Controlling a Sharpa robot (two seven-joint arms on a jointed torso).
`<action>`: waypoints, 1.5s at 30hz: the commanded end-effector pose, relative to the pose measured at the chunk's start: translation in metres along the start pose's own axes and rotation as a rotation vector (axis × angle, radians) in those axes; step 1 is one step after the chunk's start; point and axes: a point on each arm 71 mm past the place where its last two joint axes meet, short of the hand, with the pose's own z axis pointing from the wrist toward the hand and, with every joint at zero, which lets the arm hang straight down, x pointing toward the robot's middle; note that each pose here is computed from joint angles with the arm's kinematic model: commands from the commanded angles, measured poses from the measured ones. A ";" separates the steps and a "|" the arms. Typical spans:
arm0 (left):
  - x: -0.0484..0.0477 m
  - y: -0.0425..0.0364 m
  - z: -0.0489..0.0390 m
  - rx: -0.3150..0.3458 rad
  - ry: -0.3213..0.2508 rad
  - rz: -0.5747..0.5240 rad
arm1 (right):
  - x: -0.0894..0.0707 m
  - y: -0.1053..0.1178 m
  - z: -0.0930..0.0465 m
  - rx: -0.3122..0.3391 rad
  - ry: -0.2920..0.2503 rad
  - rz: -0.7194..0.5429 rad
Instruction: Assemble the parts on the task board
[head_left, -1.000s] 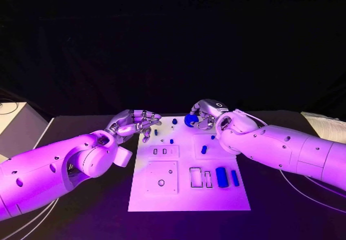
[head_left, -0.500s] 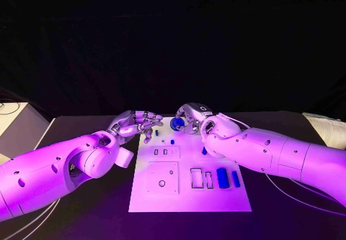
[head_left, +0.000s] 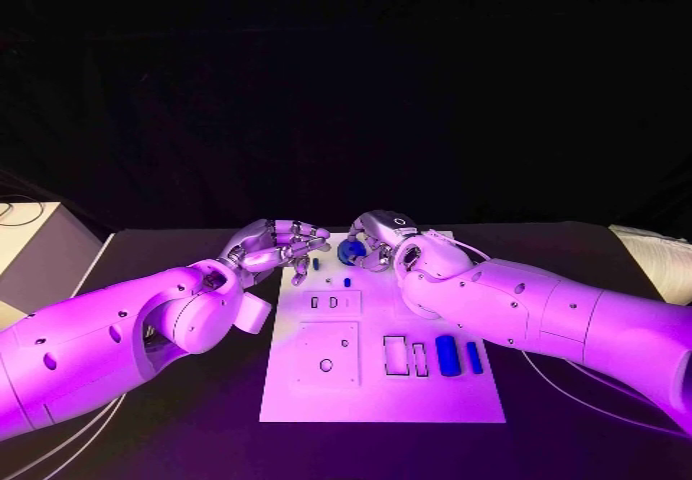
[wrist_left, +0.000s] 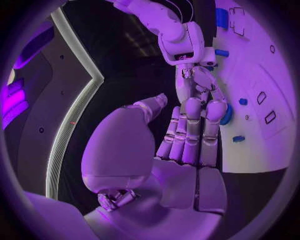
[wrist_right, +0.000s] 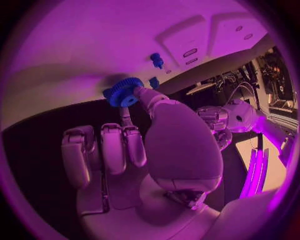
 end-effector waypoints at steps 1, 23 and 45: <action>0.0029 -0.0007 0.0009 0.006 0.021 -0.005 | 0.004 0.002 0.000 -0.005 0.024 -0.014; 0.0039 0.0002 0.0026 0.003 0.024 -0.007 | 0.013 0.005 0.002 -0.009 0.046 -0.015; 0.0038 0.0007 0.0027 -0.002 0.028 -0.008 | 0.018 0.006 0.000 -0.012 0.056 -0.012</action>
